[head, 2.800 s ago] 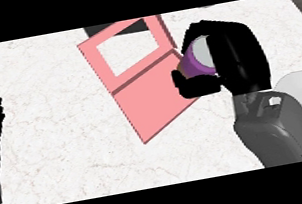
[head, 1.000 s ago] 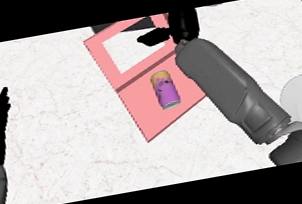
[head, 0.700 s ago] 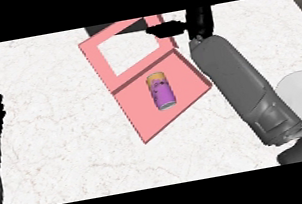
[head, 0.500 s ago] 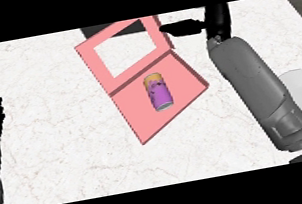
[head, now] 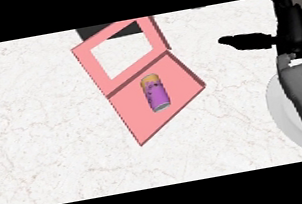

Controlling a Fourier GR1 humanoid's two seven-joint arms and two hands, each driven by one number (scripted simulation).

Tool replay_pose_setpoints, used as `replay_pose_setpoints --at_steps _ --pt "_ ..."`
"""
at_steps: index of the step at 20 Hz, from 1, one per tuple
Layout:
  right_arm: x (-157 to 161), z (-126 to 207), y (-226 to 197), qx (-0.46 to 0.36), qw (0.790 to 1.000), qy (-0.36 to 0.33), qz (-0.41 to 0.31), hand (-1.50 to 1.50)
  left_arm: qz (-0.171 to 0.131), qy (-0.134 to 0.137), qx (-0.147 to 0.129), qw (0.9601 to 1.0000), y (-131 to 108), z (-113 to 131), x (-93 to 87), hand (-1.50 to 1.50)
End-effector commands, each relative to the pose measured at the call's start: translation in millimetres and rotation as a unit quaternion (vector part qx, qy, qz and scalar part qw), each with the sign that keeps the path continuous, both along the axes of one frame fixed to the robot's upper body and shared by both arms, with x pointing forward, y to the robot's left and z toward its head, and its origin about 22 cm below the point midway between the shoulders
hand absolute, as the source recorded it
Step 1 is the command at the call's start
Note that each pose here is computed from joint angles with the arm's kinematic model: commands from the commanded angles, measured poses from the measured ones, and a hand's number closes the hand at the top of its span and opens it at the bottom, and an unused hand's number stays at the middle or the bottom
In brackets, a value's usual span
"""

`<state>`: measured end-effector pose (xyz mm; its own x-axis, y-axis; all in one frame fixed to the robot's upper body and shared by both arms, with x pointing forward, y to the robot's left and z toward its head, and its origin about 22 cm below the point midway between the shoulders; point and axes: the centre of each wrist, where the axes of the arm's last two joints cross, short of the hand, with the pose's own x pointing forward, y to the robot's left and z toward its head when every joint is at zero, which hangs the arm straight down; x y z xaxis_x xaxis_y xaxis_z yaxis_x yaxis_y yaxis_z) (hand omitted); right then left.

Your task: Pick the can from the plate and place it in the cardboard box

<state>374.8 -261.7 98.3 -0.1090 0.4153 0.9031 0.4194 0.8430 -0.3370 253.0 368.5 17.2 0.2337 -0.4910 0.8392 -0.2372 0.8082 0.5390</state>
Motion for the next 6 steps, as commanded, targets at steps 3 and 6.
replay_pose_setpoints --at_steps 3,6 --pt "-59.8 -1.2 -70.7 -0.018 1.0 0.016 0.013 -1.5 -0.004 -0.009 0.005 0.9999 -5.5 -0.4 7.5 0.0" --pt "-93.0 9.7 -81.0 -0.035 0.998 0.04 0.022 -1.5 -0.003 0.002 0.004 1.0 1.7 6.8 -1.7 0.0"
